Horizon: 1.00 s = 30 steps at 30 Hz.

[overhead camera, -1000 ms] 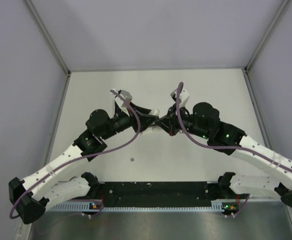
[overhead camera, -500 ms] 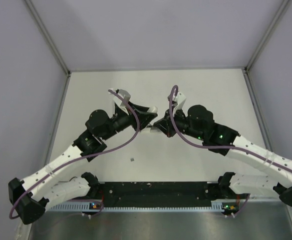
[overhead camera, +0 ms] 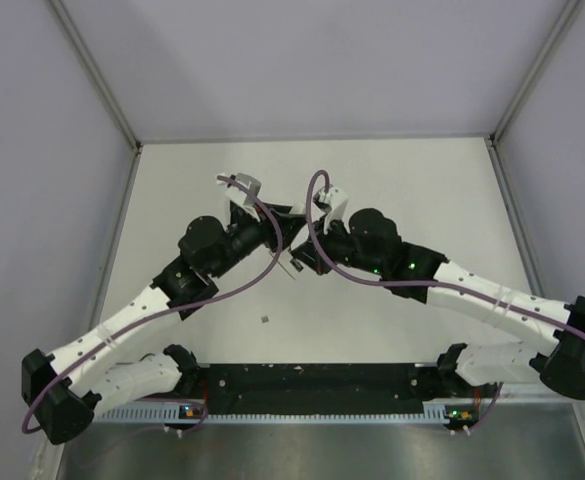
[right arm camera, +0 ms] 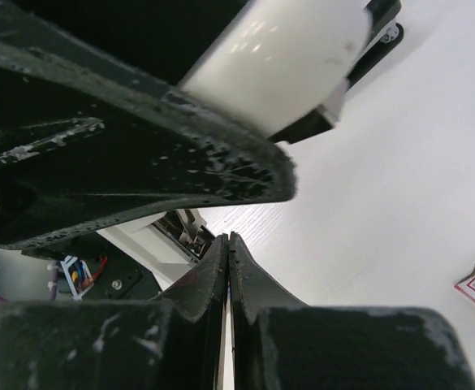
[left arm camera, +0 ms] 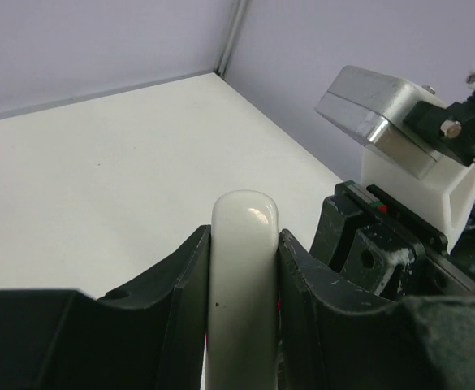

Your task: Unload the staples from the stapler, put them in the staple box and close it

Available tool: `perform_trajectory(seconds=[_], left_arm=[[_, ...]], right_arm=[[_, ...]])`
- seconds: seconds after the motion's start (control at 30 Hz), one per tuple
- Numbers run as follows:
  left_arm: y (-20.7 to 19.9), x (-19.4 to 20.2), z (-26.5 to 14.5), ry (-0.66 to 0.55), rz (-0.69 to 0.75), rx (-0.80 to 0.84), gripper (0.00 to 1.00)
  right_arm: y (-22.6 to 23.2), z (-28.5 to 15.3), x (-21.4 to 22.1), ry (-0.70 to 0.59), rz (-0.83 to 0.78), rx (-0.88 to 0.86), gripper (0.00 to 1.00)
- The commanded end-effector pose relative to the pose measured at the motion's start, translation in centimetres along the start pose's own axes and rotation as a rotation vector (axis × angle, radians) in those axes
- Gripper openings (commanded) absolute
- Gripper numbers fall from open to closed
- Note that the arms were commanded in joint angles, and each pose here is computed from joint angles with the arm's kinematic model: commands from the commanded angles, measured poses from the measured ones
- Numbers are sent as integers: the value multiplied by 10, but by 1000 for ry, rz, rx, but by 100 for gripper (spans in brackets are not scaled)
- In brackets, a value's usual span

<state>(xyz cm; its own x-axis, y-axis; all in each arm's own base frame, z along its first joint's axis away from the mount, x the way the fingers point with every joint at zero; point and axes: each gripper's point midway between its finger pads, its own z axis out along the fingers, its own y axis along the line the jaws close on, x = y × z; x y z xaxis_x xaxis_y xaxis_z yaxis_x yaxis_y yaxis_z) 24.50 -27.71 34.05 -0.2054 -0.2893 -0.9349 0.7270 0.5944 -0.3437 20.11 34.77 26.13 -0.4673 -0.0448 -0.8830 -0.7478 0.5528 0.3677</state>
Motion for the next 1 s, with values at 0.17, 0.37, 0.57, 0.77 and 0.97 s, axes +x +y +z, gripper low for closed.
perform_trajectory(seconds=[0.17,0.37,0.57,0.77,0.97], left_arm=[[7,-18,12,-122,4,-31,0],[24,-2,17,-106,16,-95,0],[44,13,15,-99,28,-174,0],[65,31,8,-104,35,-259,0],[73,45,6,-96,28,-280,0]], right_arm=[[37,23,-15,-42,4,-139,0],[40,41,-13,-54,28,-165,0],[39,58,-13,-78,61,-171,0],[32,70,0,-95,134,-158,0],[26,78,12,-72,151,-141,0]])
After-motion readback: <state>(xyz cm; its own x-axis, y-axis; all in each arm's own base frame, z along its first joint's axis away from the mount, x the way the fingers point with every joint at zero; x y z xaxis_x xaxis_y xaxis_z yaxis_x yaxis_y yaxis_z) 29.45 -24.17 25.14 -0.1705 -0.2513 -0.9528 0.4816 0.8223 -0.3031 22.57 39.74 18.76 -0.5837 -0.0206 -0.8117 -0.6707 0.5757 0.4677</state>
